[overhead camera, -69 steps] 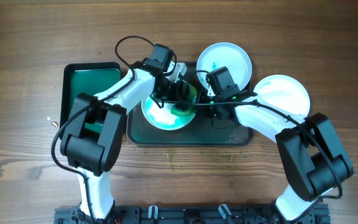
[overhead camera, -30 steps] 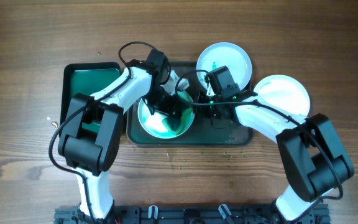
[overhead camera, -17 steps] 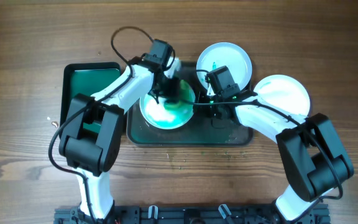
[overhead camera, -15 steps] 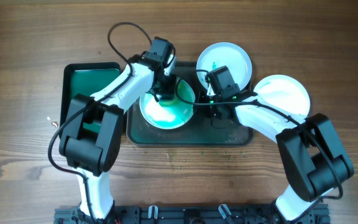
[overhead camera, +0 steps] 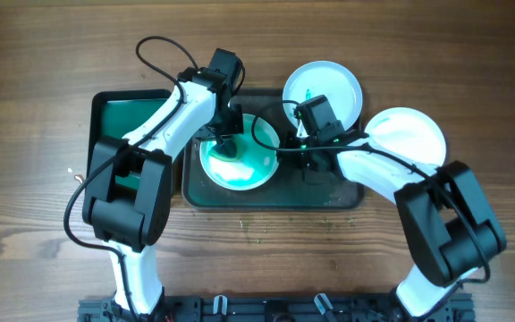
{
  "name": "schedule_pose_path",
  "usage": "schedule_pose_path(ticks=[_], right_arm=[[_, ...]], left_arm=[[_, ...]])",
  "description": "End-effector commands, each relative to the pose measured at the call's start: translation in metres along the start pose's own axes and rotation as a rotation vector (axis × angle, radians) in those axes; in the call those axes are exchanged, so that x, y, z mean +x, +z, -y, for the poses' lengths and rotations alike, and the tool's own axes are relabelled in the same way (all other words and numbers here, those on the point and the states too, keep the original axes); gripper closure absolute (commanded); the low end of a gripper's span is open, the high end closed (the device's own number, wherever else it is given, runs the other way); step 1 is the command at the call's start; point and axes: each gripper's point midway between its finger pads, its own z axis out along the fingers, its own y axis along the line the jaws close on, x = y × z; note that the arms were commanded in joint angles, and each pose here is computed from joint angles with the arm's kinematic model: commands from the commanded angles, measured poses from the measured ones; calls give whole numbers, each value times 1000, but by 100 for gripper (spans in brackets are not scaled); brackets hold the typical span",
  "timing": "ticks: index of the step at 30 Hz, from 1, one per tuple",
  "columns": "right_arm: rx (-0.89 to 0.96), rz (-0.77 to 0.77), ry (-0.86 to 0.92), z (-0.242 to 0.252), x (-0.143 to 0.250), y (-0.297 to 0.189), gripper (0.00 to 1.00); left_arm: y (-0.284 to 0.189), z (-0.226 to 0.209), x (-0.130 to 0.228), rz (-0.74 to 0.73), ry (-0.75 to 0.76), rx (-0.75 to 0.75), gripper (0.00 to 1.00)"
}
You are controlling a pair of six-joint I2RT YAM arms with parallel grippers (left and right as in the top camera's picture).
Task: Clean dirty plates on tray and stack at the side
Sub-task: 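Scrub the held plate with the sponge in the left gripper, then lift the left gripper away and raise the plate with the right gripper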
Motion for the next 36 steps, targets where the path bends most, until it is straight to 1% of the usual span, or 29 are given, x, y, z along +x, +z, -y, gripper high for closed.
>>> schedule_pose_path(ticks=[1, 6, 8, 11, 15, 18, 21, 25, 30, 33, 36], right_arm=[[28, -49, 26, 15, 12, 16, 94], [20, -52, 26, 13, 13, 16, 96], [20, -52, 26, 13, 13, 16, 96], [22, -52, 24, 13, 13, 14, 96], [30, -43, 21, 11, 12, 7, 96], [58, -17, 16, 11, 9, -3, 96], [100, 26, -6, 11, 4, -16, 96], [205, 144, -101, 7, -4, -52, 96], [441, 325, -221, 16, -10, -111, 96], [568, 414, -249, 27, -13, -143, 96], [650, 456, -269, 32, -15, -164, 96]], left_arm=[[2, 9, 5, -39, -25, 58, 96], [2, 8, 3, -32, -25, 56, 96], [-2, 1, -2, -17, -36, 34, 96], [-23, -16, -18, 15, -74, 16, 96], [-66, -38, -37, 71, -138, 26, 96], [-91, -50, -34, 76, -166, 23, 96], [-98, -55, -28, 60, -176, 16, 96], [-97, -56, -24, 45, -176, 10, 96], [-97, -56, -24, 45, -177, 10, 96], [-97, -56, -24, 45, -176, 10, 96], [-97, -56, -25, 48, -177, 11, 96]])
